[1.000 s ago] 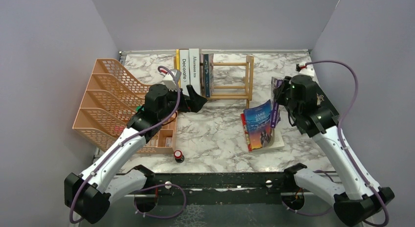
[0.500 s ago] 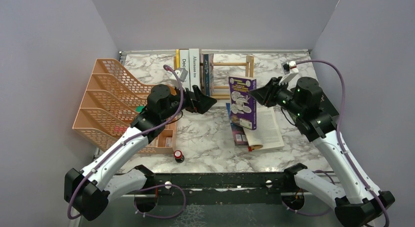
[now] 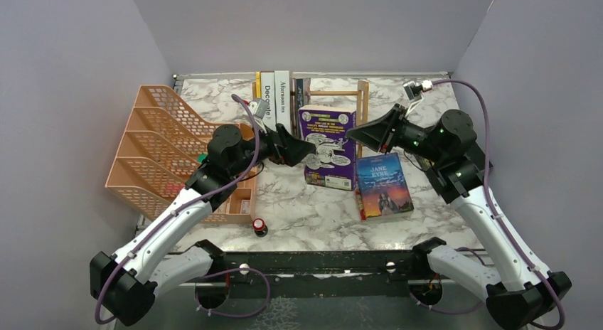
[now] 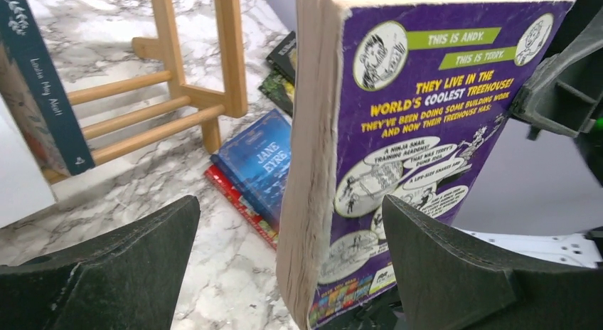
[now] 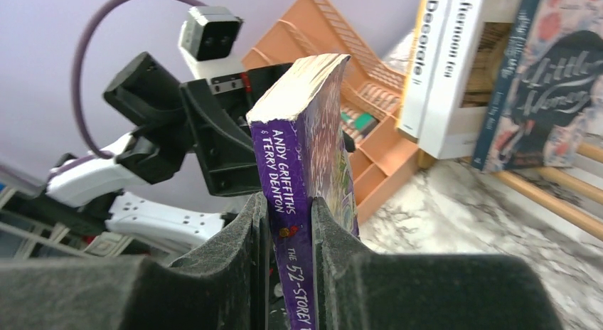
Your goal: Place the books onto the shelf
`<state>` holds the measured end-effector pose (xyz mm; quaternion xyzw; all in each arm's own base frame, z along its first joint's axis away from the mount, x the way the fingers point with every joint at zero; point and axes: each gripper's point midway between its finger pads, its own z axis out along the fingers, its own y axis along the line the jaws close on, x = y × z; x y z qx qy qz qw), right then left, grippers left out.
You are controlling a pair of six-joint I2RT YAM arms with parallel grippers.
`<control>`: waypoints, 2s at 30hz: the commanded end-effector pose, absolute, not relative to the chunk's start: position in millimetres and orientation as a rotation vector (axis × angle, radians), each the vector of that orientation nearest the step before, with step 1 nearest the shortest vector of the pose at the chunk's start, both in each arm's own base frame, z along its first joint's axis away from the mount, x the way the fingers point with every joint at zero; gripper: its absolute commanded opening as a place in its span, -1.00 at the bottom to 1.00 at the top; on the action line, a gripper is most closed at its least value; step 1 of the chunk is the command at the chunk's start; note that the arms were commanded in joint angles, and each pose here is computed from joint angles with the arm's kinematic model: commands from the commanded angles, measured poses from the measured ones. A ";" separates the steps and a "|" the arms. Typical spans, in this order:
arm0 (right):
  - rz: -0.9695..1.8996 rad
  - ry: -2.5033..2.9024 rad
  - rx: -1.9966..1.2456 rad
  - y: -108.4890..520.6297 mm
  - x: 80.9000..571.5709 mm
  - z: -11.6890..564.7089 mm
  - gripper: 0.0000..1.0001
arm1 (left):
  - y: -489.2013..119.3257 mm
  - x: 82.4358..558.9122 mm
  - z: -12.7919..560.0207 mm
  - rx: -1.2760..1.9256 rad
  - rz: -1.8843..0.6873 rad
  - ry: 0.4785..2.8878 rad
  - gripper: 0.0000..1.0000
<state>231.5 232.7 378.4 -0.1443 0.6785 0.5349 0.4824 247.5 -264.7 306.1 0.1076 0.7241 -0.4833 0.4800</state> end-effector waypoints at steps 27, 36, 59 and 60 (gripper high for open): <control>1.704 1.418 -0.401 240.8 175.5 444.4 -0.98 | -276.6 150.6 389.7 0.556 -1.696 1.444 0.06; 1.694 1.488 -0.449 246.2 178.4 418.3 -0.20 | -268.6 153.0 409.3 0.499 -1.658 1.377 -1.00; 1.489 1.519 -0.473 260.5 210.7 373.8 -0.98 | -272.1 208.3 382.2 0.312 -1.458 1.546 0.81; 1.417 1.536 -0.446 257.1 220.9 372.6 -0.98 | -267.5 218.7 369.4 0.275 -1.373 1.612 0.87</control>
